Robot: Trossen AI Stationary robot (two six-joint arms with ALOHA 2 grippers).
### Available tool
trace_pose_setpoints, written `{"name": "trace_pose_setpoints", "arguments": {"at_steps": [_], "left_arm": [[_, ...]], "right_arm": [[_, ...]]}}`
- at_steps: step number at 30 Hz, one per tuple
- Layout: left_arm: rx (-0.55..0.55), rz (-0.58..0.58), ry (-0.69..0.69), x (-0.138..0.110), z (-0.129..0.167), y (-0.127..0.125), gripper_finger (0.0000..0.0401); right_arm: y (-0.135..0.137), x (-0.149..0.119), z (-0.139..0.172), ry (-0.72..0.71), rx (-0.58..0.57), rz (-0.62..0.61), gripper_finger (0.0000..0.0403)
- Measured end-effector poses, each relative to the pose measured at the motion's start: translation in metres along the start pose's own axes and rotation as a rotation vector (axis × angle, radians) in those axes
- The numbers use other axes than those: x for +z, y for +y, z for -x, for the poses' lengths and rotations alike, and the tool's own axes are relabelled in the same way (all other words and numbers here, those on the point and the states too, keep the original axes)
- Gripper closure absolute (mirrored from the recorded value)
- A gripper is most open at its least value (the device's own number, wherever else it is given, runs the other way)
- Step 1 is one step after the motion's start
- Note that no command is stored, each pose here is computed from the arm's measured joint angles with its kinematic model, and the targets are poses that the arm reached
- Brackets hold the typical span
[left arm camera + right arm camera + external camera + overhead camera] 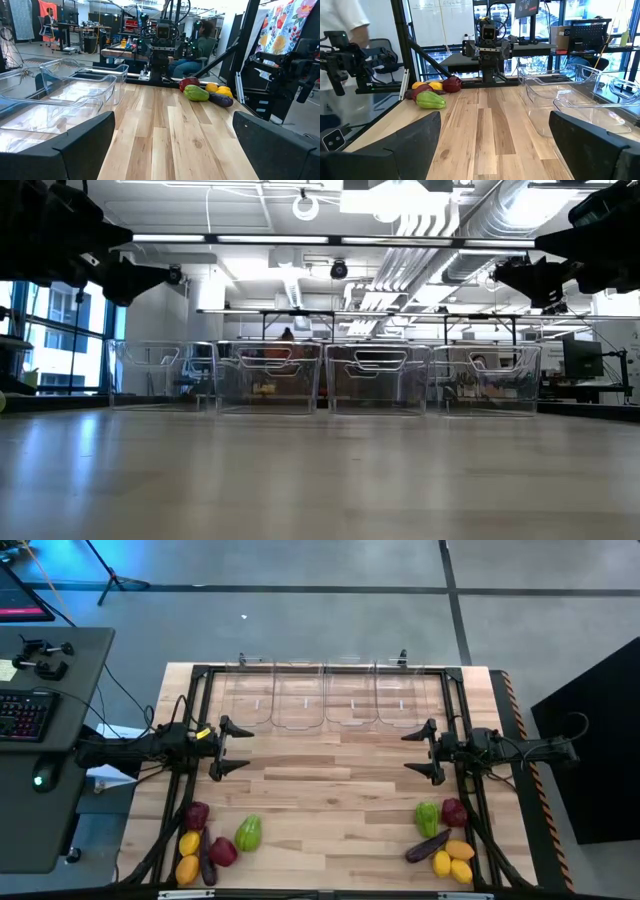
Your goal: Sort produce into baskets
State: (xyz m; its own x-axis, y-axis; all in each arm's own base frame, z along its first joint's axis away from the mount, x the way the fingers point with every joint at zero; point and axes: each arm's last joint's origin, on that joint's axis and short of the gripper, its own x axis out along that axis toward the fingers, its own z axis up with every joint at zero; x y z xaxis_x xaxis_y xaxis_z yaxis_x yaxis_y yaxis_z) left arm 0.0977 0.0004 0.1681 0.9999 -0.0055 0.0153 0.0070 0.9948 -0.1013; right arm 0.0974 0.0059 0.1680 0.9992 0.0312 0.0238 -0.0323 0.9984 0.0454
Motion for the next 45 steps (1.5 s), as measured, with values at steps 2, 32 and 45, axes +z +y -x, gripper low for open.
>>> {"name": "trace_pose_setpoints", "arguments": {"at_steps": [2, 32, 45], "left_arm": [[0.0, 0.0, 0.0, 0.0, 0.0, 0.0, 0.0007], [-0.161, 0.246, 0.283, 0.156, -0.101, -0.059, 0.0007], [-0.009, 0.235, 1.233, 0.122, -0.098, -0.122, 0.0007]], "right_arm": [[0.0, 0.0, 0.0, 0.0, 0.0, 0.0, 0.0041], [0.0, 0.0, 0.0, 0.0, 0.0, 0.0, 0.0041], [0.0, 0.0, 0.0, 0.0, 0.0, 0.0, 0.0041]]}}
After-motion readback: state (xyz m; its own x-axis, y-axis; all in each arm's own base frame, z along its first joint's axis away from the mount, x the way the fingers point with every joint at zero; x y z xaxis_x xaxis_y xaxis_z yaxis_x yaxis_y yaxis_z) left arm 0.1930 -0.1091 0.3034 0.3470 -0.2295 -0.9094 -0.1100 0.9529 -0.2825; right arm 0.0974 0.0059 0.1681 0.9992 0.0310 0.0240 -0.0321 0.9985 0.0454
